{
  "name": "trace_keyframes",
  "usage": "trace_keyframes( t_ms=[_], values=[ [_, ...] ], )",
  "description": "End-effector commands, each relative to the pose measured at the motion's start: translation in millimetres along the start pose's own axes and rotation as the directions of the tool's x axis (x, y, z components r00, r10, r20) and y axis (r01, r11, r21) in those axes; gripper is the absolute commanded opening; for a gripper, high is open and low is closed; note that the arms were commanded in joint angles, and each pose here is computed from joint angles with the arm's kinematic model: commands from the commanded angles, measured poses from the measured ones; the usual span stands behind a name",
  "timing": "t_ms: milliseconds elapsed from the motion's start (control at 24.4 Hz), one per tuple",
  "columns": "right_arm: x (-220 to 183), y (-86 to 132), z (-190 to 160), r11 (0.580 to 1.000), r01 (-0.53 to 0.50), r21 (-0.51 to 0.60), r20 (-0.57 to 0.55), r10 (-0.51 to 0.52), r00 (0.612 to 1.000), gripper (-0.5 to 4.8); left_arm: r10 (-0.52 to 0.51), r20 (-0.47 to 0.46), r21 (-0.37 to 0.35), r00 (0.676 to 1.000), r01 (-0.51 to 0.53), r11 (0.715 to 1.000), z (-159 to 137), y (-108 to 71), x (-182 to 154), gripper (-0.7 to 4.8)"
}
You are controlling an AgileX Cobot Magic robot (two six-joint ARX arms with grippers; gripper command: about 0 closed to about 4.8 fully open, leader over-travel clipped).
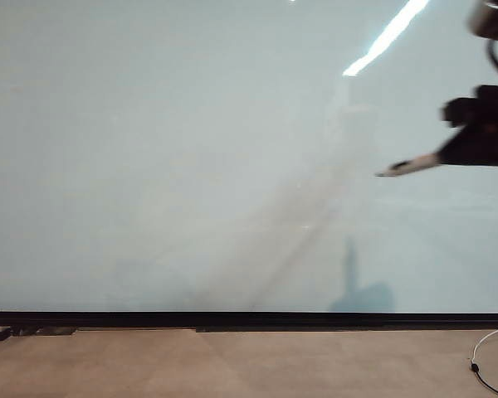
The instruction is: Pick up the pen on the shelf to the right of the whiteboard and draw a straight line.
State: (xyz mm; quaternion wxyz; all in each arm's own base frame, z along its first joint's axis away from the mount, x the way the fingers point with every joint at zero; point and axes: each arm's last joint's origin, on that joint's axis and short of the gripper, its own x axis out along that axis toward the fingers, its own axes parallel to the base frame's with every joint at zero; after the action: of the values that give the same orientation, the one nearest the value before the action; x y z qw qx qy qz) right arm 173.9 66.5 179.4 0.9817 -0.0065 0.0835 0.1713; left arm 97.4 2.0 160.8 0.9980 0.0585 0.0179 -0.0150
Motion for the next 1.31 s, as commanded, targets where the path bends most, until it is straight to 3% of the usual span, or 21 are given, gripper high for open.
trace_keyframes(
  t_ms=[41,164,328,616,1026,1231,1313],
  values=[
    [13,19,4,0.999,-0.040,-0.008,0.080,0.041,0.996,-0.09,0.000,0.016,0.002,1.000,0.000,1.000,2,0.2,0,-0.05],
    [40,38,3,0.994,-0.112,-0.016,0.021,0.112,0.993,-0.09,0.000,0.016,0.002,1.000,0.000,1.000,2,0.2,0,-0.05],
    [69,61,13,0.976,-0.215,-0.022,0.102,0.216,0.971,-0.09,0.000,0.016,0.002,1.000,0.000,1.000,2,0.2,0,-0.05],
    [89,93,19,0.936,-0.349,-0.043,0.107,0.352,0.930,-0.09,-0.001,0.016,0.002,1.000,0.001,1.000,2,0.2,0,-0.05],
    [100,100,12,0.867,-0.498,-0.033,0.096,0.498,0.862,-0.09,0.000,0.016,0.002,1.000,0.000,1.000,2,0.2,0,-0.05],
    [113,106,5,0.864,-0.503,-0.038,0.110,0.503,0.857,-0.09,0.000,0.016,0.002,1.000,0.000,1.000,2,0.2,0,-0.05],
    [119,102,1,0.897,-0.442,-0.028,0.104,0.442,0.891,-0.09,0.000,0.016,0.002,1.000,0.000,1.000,2,0.2,0,-0.05]
  ],
)
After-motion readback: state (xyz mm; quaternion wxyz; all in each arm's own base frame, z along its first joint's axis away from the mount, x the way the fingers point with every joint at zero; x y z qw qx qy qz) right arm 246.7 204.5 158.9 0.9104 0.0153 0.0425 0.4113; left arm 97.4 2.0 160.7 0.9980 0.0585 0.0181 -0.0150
